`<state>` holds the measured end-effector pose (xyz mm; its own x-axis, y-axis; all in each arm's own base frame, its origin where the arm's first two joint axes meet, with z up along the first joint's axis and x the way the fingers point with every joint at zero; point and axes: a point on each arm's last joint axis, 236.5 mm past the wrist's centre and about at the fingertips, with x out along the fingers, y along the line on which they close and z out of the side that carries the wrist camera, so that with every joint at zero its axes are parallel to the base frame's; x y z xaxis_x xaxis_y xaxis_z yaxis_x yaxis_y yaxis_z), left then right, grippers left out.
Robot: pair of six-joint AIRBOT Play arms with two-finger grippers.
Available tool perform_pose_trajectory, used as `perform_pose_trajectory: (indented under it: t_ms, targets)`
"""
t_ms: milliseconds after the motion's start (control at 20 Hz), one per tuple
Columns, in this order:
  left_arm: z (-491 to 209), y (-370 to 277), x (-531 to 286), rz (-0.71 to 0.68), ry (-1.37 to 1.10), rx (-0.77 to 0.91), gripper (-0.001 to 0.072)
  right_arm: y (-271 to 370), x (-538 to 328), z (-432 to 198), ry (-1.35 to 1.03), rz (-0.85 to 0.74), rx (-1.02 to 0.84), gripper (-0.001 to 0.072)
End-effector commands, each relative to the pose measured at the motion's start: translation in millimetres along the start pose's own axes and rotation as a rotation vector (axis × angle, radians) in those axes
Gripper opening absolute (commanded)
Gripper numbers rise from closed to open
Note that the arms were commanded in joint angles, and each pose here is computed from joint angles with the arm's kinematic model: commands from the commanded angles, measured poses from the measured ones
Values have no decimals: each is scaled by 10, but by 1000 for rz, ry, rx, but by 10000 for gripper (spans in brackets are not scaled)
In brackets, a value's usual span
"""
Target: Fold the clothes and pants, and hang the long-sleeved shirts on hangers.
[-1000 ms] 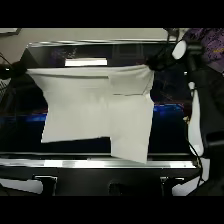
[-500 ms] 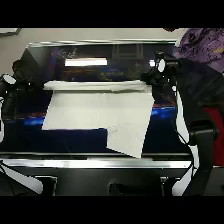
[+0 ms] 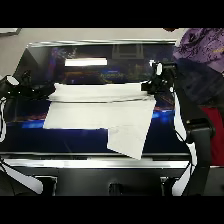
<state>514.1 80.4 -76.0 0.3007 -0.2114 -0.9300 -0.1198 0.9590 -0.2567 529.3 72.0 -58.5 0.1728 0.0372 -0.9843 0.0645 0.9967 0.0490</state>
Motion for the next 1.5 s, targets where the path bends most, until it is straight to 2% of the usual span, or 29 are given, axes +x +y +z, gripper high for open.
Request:
perform_pose_trajectory:
  t_ms: [0,200,250,300,400,450,500,550,600,700,750,800,900,1050,1250,1450]
  targets:
    - [-182,-122,18,-25,79,10,16,1,111,-130,62,-4,0,27]
    - [-233,-218,37,-33,102,27,18,-5,186,-190,92,-7,1,31]
    - [-238,-229,38,-33,105,28,33,1,196,-196,95,-4,1,70]
    - [-241,-238,40,-33,107,14,128,20,199,-202,98,5,4,152]
    - [-240,-239,41,-31,107,-15,454,103,193,-224,107,40,10,339]
    - [-240,-239,39,-31,107,-22,544,165,184,-248,118,66,15,394]
    - [-248,-244,25,-32,112,-21,549,223,156,-264,124,90,19,427]
    - [-246,-250,-7,-33,116,-18,579,258,82,-254,116,107,21,427]
    - [-212,-241,-80,-34,109,-18,661,267,-29,-218,93,113,11,427]
    - [-93,-144,-342,-27,64,-31,666,178,-403,-125,26,123,-45,450]
    - [-32,-47,-523,-25,26,-59,667,98,-610,-128,9,134,-86,496]
    - [-27,50,-696,-31,6,-90,667,-57,-816,-169,7,137,-114,496]
    - [-66,217,-1035,-106,-38,-192,665,-232,-1124,-285,7,283,-63,493]
    - [-311,517,-1341,-190,-95,-350,658,-394,-1188,-937,118,501,37,475]
    - [-933,737,-1230,-225,-44,-525,658,-384,-779,-2005,205,511,178,475]
    - [-1395,617,-959,-271,82,-556,658,-47,-532,-2589,225,621,324,476]
